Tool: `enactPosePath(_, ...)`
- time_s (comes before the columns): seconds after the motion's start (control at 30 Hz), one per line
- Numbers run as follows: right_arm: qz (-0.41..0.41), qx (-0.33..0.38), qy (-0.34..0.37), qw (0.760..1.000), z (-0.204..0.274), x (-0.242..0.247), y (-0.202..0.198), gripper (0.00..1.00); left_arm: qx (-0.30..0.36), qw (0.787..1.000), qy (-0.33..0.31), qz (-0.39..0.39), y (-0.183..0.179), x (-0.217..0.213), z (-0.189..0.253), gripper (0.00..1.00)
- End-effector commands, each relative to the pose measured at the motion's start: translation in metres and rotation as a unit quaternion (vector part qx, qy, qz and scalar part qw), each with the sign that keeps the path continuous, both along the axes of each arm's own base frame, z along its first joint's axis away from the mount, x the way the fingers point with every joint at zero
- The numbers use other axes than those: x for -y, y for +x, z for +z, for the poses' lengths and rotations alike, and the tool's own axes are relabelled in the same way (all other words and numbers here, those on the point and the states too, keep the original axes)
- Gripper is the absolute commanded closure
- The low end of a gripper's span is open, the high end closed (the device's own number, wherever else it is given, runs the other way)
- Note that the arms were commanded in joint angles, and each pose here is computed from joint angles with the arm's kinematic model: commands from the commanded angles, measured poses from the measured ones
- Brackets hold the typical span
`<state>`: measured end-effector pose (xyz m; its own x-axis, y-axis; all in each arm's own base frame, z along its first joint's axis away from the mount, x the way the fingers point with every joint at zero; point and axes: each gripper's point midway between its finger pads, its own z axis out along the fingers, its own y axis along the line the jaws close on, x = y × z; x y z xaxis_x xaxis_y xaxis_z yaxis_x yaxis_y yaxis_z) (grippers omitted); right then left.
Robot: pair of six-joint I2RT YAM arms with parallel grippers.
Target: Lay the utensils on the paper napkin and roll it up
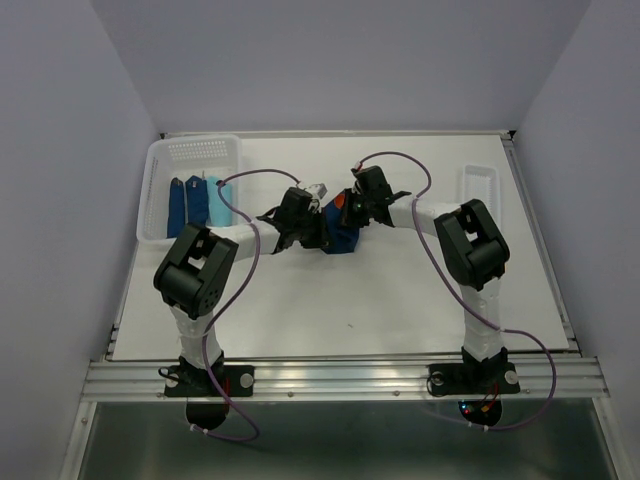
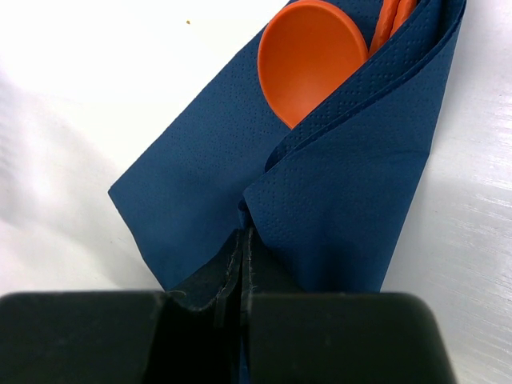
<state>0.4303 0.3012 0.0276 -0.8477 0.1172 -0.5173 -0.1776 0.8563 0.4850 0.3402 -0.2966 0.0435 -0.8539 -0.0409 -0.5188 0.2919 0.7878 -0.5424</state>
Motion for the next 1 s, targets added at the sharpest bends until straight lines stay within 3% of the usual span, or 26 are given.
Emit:
enactPosePath(0.0,-0.013,-0.018,-0.041,0.999,-0.022,0.013,-0.009,0.99,0.021,0.999,-0.032,-0.031,-0.006,0.014,0.017,1.0)
enactPosePath(0.37,-0.012,-0.015,-0.037,0.999,-0.018,0.012,-0.009,0.99,0.006,1.0,-0.018,-0.019,0.001,0.019,-0.008,1.0)
enactPosePath(0.97,-0.004,0.045,-0.003,0.999,0.048,0.005,0.001,0.99,-0.019,1.0,-0.001,-0.019,-0.009,0.012,-0.032,1.0)
